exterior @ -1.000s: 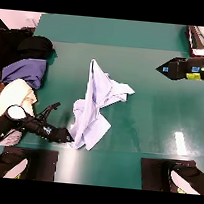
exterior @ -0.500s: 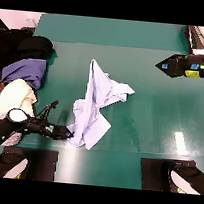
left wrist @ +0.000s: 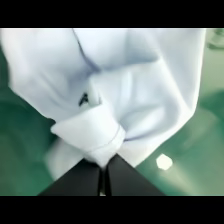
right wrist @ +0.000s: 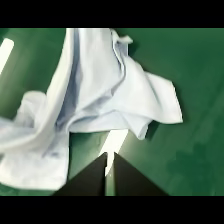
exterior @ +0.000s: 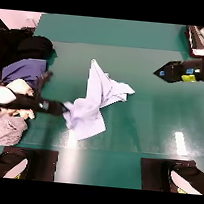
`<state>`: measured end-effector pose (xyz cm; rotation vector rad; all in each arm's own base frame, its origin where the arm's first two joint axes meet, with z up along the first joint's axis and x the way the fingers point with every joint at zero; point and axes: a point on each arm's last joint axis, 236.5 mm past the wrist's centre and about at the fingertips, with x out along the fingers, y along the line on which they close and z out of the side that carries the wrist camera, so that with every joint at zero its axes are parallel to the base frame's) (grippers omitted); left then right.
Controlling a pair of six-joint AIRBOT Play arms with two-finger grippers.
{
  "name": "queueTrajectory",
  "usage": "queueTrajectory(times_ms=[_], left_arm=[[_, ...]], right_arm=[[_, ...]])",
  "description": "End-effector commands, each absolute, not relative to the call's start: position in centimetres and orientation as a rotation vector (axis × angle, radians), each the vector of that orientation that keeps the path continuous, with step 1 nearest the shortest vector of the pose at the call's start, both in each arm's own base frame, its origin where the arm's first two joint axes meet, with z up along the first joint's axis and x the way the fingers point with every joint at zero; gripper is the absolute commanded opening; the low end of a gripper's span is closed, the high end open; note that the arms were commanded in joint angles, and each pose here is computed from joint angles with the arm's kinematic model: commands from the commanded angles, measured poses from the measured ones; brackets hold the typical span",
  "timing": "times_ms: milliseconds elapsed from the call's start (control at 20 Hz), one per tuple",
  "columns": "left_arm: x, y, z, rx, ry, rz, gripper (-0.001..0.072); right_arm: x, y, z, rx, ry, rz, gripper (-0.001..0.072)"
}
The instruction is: Fold the shirts.
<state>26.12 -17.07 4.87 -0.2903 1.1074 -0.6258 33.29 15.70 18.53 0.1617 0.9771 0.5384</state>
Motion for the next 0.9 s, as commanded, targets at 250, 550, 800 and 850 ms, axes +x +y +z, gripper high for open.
queueTrajectory(times_ms=[250, 550, 800, 850], left_arm=[[32.5, -10.8, 13.1, 0.016, 0.863, -0.405, 0.0026], [32.2, -10.9, 12.7, 0.017, 0.885, -0.409, 0.0027], [32.2, -10.9, 12.7, 0.017, 0.885, -0.409, 0.0027], [32.2, -10.9, 12.7, 0.017, 0.885, -0.409, 0.0027]], right_arm=[[35.0, 17.4, 4.9, 0.176, 1.413, 0.538, 0.0522], [36.1, 23.0, -2.8, 0.189, 1.507, 0.582, 0.0522], [34.6, 25.5, -7.3, 0.146, 1.594, 0.602, 0.0510], [34.6, 25.9, -7.5, 0.140, 1.591, 0.605, 0.0442]])
